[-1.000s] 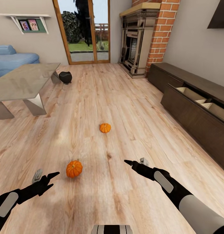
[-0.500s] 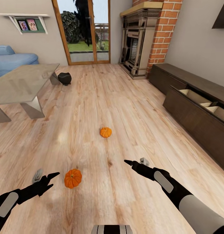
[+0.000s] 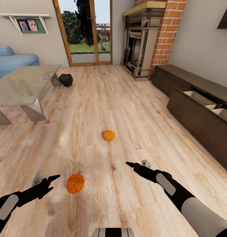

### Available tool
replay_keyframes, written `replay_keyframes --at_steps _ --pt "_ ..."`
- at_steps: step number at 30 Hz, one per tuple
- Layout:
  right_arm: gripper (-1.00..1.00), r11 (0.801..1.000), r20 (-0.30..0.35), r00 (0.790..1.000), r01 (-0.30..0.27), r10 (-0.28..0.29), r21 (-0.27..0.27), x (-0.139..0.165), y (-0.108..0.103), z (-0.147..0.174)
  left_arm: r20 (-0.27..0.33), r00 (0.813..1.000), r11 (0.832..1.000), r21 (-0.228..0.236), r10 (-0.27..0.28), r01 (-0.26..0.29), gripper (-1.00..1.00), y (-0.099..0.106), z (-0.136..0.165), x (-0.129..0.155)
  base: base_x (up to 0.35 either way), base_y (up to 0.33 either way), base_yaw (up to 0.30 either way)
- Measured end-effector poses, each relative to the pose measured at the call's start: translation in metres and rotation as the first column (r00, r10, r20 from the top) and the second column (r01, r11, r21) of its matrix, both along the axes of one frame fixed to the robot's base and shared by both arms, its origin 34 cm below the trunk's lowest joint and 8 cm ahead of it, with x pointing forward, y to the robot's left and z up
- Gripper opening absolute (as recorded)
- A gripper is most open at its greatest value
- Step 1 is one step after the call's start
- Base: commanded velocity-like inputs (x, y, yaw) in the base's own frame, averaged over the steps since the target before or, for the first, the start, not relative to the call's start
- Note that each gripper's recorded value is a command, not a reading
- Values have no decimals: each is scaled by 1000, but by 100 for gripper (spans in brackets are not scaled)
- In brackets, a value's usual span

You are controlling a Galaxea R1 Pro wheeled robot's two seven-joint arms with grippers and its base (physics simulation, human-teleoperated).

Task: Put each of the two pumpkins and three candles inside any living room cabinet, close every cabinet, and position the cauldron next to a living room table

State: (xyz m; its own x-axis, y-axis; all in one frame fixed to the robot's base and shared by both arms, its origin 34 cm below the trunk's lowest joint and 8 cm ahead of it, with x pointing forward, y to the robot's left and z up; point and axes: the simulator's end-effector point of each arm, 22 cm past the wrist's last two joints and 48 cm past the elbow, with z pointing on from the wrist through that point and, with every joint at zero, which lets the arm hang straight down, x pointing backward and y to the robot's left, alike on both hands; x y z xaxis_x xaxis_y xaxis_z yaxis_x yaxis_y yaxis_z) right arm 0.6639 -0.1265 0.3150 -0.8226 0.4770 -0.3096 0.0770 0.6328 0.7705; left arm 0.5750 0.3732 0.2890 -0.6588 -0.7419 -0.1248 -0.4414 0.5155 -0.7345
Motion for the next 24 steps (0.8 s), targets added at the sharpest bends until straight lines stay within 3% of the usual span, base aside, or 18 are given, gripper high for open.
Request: replay_keyframes --at_steps 5,7,24 --pt "100 1000 0 1000 0 0 0 0 0 0 -86 996 997 74 32 -26 100 14 -18 -10 0 0 0" --pt "100 1000 0 1000 0 0 0 0 0 0 -101 994 995 89 44 -35 100 11 -24 -11 0 0 0" --pt "100 1000 -14 1000 0 0 3 -3 1 -9 -107 993 994 100 51 -40 100 5 -34 -11 0 0 0"
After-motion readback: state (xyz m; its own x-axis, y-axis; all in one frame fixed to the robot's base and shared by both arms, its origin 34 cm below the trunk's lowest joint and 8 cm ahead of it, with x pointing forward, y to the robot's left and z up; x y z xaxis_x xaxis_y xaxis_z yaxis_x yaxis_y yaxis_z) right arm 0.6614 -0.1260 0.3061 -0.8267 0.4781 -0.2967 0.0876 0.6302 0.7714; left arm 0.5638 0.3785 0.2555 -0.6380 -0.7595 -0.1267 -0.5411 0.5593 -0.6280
